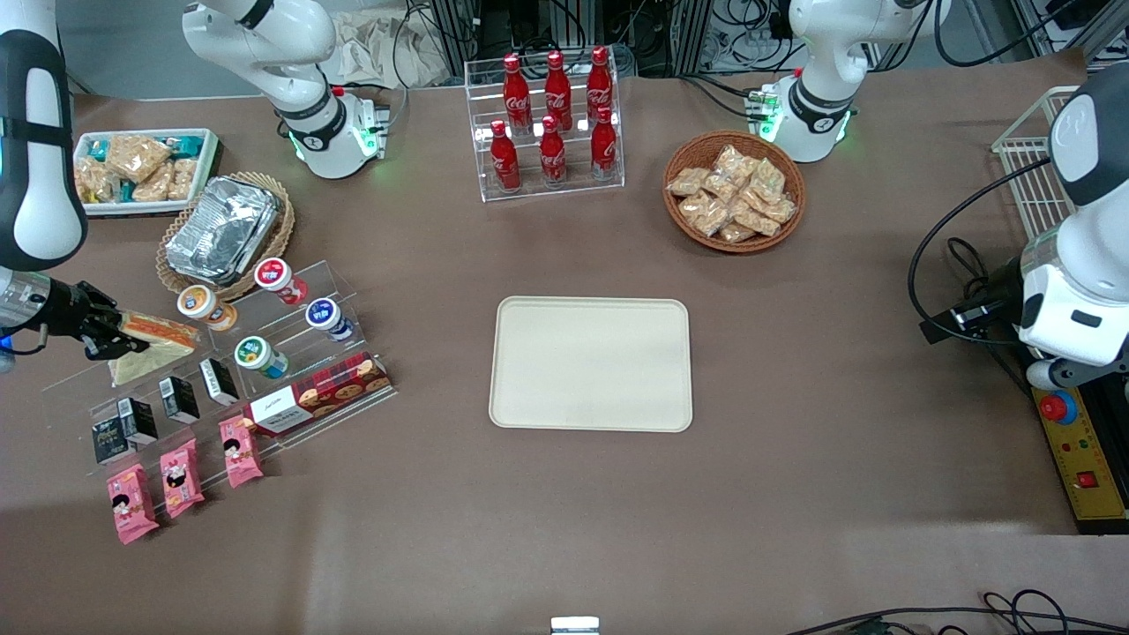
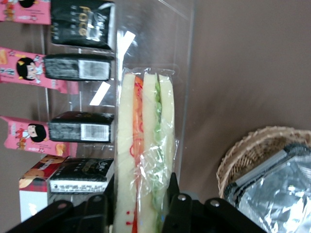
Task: Place sandwich on tray
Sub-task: 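Lift the sandwich out of the rack with the right gripper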
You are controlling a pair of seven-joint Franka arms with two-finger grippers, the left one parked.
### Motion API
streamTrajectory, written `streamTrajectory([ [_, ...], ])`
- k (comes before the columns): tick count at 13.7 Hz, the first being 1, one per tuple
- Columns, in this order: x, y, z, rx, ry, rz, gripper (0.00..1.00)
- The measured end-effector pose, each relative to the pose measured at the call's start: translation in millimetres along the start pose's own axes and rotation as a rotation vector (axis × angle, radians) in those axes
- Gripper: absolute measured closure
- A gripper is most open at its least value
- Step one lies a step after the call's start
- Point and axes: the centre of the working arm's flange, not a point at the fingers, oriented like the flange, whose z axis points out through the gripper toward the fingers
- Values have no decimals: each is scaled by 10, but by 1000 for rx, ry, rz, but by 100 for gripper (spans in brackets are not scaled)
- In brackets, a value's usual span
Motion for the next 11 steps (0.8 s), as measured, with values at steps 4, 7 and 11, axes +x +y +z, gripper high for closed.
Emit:
streamTrajectory([
  [4,114,-176,-332,30,53,-80,62],
  [7,-3,-498,-762,40,65,-204,60],
  [11,-477,-1036,-970,27,41,-388,60],
])
